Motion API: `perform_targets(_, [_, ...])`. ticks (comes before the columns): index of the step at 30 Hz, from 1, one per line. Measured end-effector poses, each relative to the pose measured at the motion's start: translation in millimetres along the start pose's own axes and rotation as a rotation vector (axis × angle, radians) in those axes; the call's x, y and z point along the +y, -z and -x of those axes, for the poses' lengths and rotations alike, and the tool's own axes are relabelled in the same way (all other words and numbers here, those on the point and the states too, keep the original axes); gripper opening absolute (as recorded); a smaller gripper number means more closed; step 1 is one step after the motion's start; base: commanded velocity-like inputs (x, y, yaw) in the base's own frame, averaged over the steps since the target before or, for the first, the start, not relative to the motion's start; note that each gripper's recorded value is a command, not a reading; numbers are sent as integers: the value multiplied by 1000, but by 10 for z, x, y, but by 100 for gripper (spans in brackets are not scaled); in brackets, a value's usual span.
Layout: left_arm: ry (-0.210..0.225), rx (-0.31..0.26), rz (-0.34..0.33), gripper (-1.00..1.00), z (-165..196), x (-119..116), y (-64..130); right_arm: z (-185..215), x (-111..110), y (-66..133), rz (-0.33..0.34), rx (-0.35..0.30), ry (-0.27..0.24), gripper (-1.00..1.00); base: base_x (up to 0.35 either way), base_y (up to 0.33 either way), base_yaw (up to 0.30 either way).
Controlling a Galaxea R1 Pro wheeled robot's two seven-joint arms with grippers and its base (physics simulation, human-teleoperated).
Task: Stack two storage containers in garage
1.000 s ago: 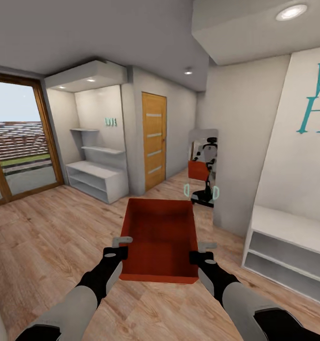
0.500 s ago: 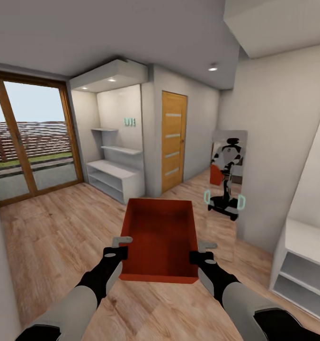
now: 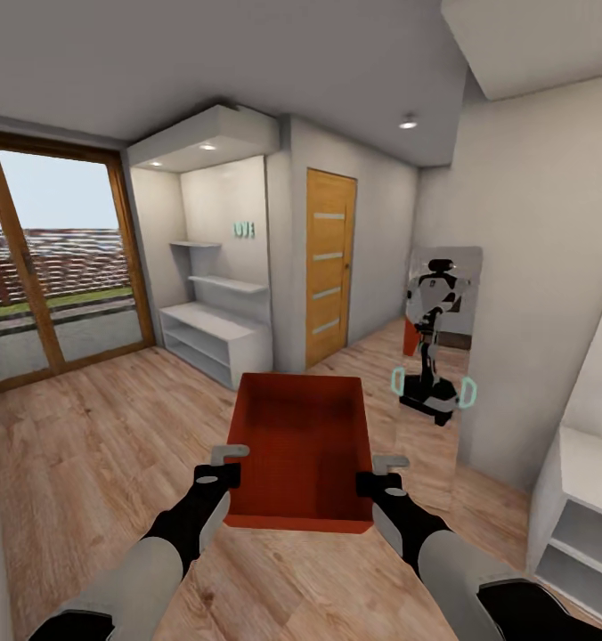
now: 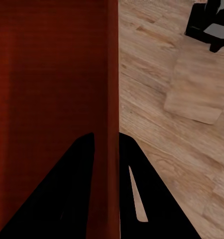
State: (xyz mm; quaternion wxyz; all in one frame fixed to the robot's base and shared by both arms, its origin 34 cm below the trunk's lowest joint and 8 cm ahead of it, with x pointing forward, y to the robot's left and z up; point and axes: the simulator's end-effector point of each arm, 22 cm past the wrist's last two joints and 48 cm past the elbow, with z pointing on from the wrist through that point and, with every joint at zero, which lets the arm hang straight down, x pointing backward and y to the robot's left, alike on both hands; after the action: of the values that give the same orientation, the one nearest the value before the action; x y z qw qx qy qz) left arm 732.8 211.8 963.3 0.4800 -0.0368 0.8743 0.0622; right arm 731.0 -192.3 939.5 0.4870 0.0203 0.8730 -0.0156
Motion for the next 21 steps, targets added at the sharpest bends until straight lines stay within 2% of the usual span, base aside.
perform_targets(21, [1,-1,0,-100,3,3,0,3,3,0,0,-1,0,-100,324,0,0])
